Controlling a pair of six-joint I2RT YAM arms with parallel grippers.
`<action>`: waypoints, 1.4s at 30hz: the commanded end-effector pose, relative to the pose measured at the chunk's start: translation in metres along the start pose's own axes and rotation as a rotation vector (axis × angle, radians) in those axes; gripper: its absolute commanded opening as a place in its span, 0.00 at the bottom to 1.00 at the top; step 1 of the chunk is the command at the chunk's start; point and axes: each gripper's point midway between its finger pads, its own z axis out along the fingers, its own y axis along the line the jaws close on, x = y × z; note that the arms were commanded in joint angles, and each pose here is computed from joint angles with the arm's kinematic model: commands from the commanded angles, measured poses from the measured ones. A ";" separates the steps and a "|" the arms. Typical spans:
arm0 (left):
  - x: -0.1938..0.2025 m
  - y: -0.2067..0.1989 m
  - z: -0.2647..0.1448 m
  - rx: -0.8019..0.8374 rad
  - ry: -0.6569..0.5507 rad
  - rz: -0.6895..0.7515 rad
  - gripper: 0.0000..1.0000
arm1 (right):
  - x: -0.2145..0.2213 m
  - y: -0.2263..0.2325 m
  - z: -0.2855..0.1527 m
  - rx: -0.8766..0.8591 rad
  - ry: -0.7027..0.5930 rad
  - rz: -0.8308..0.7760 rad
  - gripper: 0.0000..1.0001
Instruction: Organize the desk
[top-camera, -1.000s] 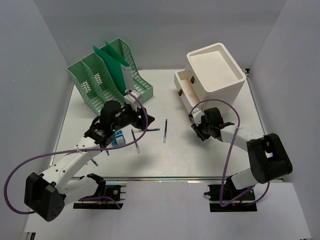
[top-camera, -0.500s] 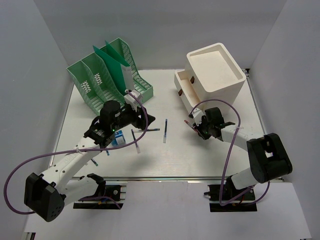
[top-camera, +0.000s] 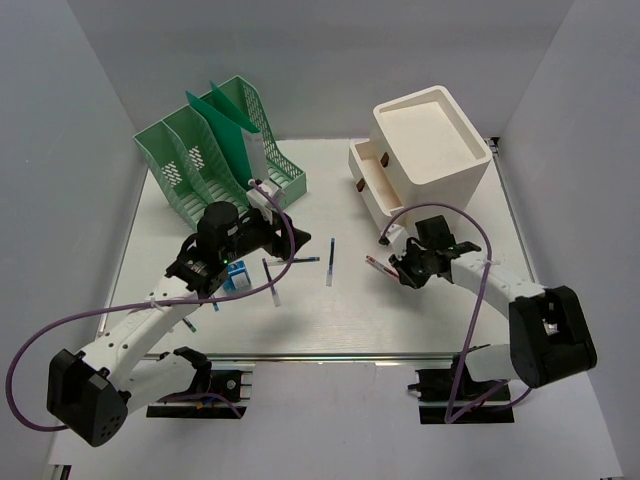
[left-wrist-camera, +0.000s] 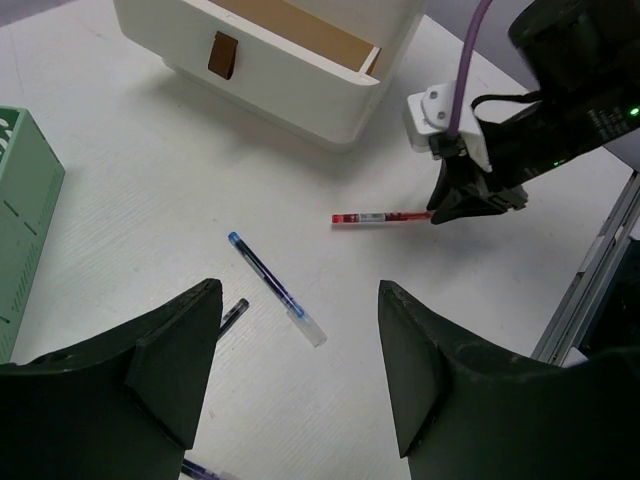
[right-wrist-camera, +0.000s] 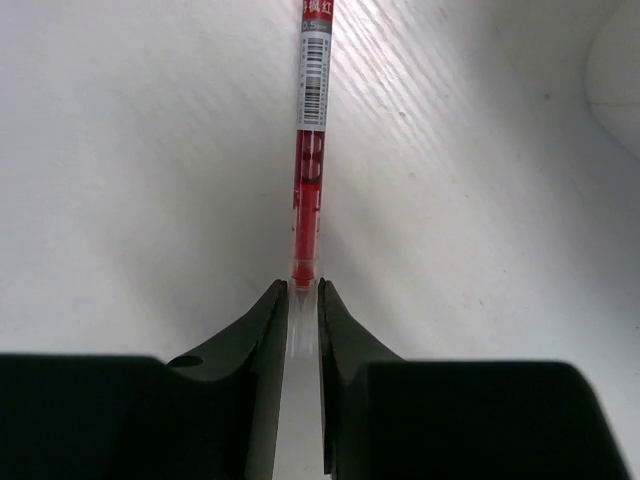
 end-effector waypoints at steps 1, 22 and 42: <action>-0.002 -0.006 -0.004 0.025 -0.016 0.015 0.73 | -0.037 0.017 -0.031 -0.106 -0.114 -0.056 0.00; 0.015 0.000 0.004 0.019 0.025 0.023 0.73 | -0.210 -0.043 -0.128 0.083 -0.517 -0.017 0.00; 0.021 0.000 0.008 0.027 0.044 0.016 0.73 | -0.217 -0.120 -0.081 0.412 -0.388 0.209 0.00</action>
